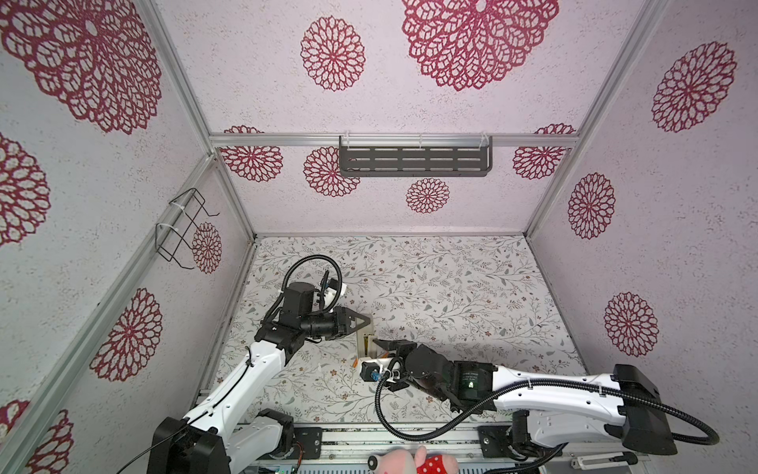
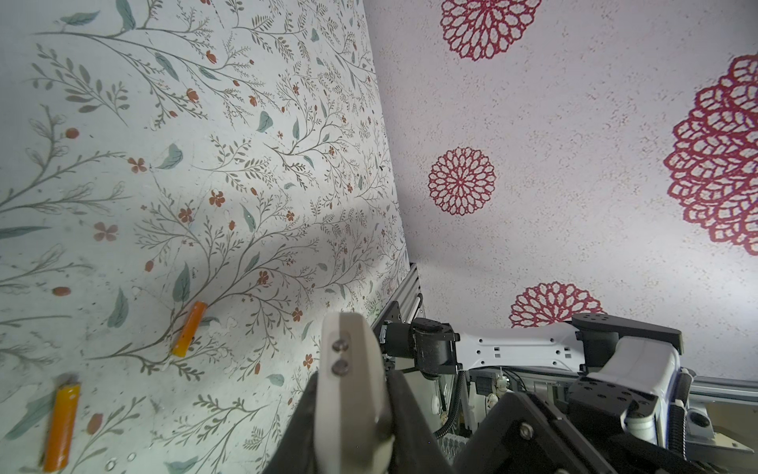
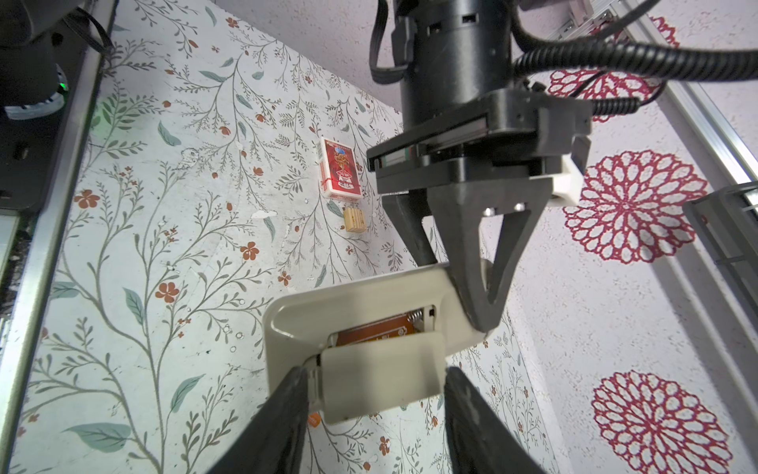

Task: Load the batteries into the remote control

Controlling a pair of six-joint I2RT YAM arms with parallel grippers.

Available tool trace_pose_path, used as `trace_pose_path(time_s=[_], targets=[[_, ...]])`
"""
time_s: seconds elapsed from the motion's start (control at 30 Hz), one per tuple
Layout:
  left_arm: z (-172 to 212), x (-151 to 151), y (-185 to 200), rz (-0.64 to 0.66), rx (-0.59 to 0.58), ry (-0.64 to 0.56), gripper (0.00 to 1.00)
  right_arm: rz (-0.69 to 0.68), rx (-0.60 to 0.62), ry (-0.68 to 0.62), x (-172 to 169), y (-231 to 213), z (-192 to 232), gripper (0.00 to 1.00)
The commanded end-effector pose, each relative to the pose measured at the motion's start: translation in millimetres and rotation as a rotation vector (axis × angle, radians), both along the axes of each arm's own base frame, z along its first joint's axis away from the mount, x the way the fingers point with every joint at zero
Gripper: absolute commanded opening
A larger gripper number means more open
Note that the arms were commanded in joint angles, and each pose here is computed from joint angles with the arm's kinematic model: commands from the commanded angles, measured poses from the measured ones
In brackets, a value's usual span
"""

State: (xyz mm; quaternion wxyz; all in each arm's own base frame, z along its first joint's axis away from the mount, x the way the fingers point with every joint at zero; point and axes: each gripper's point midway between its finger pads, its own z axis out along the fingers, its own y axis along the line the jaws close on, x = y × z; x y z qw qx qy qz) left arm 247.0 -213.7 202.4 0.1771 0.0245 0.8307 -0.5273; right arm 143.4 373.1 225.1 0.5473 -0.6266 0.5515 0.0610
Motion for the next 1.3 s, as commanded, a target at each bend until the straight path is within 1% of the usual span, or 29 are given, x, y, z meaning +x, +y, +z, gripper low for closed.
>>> trace_pose_path(time_s=[0.0, 0.43, 0.97, 1.1, 1.27], targets=[[2.5, 2.2, 0.0, -0.009, -0.015, -0.021, 0.0, -0.028, 0.082, -0.02, 5.6, -0.6, 26.2, 0.55], [-1.5, 1.6, -0.2, -0.012, -0.016, -0.018, 0.0, -0.035, 0.071, -0.014, 6.1, -0.8, 20.3, 0.53], [-4.0, 8.8, -3.2, -0.007, -0.041, -0.016, 0.0, -0.051, 0.068, -0.006, 10.1, -2.2, 15.4, 0.54], [-6.0, 10.8, -3.2, 0.0, -0.039, -0.013, 0.0, -0.062, 0.071, -0.005, 12.6, -3.5, 15.2, 0.54], [-7.2, 15.9, -4.5, 0.007, -0.047, -0.019, 0.0, -0.1, 0.059, 0.012, 24.6, -6.0, 5.7, 0.54]])
